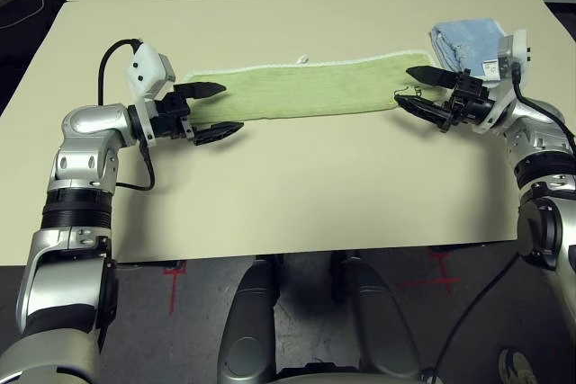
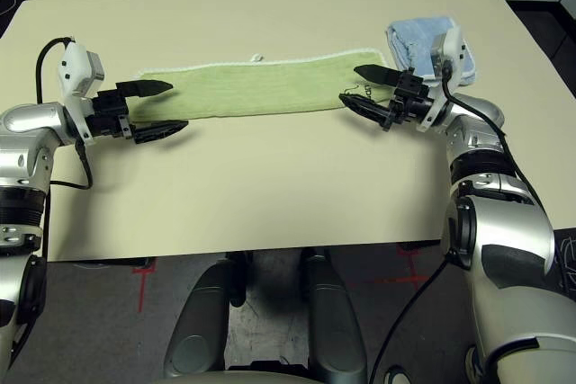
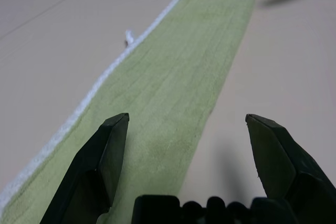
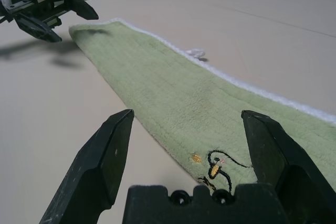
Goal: Fold the towel and set it aside.
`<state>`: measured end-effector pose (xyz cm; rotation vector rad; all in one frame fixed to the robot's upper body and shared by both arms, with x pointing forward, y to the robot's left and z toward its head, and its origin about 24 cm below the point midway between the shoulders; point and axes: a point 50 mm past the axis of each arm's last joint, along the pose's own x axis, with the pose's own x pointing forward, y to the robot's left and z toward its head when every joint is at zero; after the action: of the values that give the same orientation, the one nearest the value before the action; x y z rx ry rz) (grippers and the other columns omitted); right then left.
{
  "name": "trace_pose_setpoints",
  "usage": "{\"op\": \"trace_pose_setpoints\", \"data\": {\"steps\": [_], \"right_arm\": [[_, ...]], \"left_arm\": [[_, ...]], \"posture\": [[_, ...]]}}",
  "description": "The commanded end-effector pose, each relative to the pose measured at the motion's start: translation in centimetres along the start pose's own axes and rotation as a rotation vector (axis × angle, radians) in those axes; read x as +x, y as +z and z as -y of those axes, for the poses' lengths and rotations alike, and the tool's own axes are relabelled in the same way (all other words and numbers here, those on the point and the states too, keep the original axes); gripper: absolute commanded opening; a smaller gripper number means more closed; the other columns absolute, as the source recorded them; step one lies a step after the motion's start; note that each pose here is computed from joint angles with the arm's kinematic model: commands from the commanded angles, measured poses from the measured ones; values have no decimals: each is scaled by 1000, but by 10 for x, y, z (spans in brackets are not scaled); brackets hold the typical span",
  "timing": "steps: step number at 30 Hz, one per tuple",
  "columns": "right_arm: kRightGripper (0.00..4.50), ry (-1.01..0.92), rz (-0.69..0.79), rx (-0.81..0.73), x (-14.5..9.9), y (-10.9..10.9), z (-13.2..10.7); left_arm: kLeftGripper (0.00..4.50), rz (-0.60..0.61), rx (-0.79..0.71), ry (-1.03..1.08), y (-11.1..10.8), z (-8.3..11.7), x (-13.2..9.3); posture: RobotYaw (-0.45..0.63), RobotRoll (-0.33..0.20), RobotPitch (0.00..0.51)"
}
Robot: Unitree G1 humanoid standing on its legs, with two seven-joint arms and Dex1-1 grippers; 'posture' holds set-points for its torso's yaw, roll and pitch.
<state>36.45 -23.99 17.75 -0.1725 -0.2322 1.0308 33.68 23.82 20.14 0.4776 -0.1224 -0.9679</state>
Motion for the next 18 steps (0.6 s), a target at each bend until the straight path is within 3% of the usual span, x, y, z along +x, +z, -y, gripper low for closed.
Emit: {"op": "trace_pose_setpoints", "data": {"steps": [1, 9, 18], "right_arm": [[4462, -1, 4, -18, -1, -1, -1], [4462, 8, -18, -13, -8, 8, 4], [4462, -166, 5, 285, -31, 5, 15]], "left_arm": [[4500, -19, 17, -54, -6, 7, 0], [4500, -90, 64, -144, -16, 12, -13], [4500, -99, 79, -169, -16, 14, -13]], "posture": [[33, 0, 283], [8, 0, 287], [-3, 0, 288]]}}
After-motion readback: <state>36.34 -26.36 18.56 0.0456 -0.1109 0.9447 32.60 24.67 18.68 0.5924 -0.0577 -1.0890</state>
